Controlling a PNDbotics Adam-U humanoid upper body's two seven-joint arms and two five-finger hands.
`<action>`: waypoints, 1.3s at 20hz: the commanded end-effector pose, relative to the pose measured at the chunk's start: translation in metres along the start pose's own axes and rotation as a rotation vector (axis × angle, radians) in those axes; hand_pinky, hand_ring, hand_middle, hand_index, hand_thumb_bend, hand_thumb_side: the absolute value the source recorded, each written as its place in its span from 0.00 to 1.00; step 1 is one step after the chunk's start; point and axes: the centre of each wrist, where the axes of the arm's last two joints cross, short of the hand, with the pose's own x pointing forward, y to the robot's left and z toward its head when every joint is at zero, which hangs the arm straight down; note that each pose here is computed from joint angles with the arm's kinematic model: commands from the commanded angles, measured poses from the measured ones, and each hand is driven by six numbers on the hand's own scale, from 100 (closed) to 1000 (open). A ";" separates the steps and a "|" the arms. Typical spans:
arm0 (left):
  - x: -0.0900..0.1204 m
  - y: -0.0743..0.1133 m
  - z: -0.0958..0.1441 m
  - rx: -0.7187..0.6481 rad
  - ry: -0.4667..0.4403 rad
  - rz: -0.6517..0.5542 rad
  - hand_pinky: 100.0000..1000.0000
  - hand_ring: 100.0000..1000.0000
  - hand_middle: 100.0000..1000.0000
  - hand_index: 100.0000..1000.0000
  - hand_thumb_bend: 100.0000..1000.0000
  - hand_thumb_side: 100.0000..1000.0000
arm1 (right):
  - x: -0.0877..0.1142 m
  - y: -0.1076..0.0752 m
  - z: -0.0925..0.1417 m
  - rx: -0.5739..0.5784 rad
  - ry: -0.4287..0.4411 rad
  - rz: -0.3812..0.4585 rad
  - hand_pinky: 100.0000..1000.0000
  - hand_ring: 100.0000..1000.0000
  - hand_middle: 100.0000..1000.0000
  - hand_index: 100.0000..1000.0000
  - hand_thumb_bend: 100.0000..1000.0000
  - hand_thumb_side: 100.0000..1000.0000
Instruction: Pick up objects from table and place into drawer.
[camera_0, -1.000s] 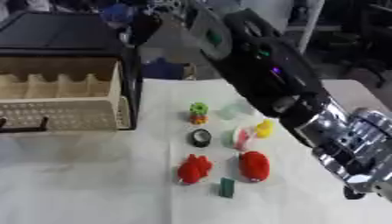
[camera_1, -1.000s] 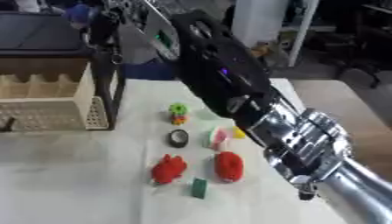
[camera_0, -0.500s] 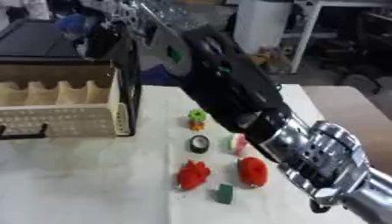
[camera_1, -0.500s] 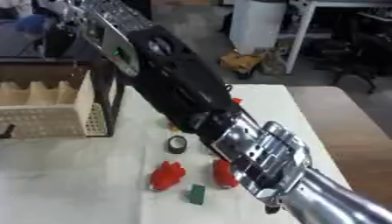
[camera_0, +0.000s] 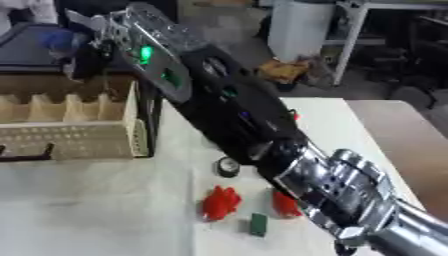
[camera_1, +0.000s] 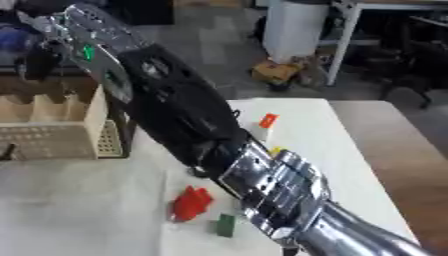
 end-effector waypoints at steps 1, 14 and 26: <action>0.006 0.006 -0.005 0.016 -0.029 -0.003 0.00 0.00 0.00 0.59 0.23 1.00 | -0.001 -0.009 -0.002 -0.046 0.017 0.015 0.42 0.57 0.53 0.62 0.00 0.23; 0.004 0.007 -0.004 0.017 -0.020 -0.008 0.00 0.00 0.00 0.59 0.22 1.00 | -0.026 0.005 -0.007 -0.058 0.039 0.059 0.48 0.61 0.55 0.64 0.00 0.32; 0.003 0.008 -0.003 0.015 -0.015 -0.020 0.00 0.00 0.00 0.58 0.22 1.00 | -0.052 -0.032 0.038 -0.048 -0.003 0.084 0.61 0.75 0.70 0.82 0.00 0.46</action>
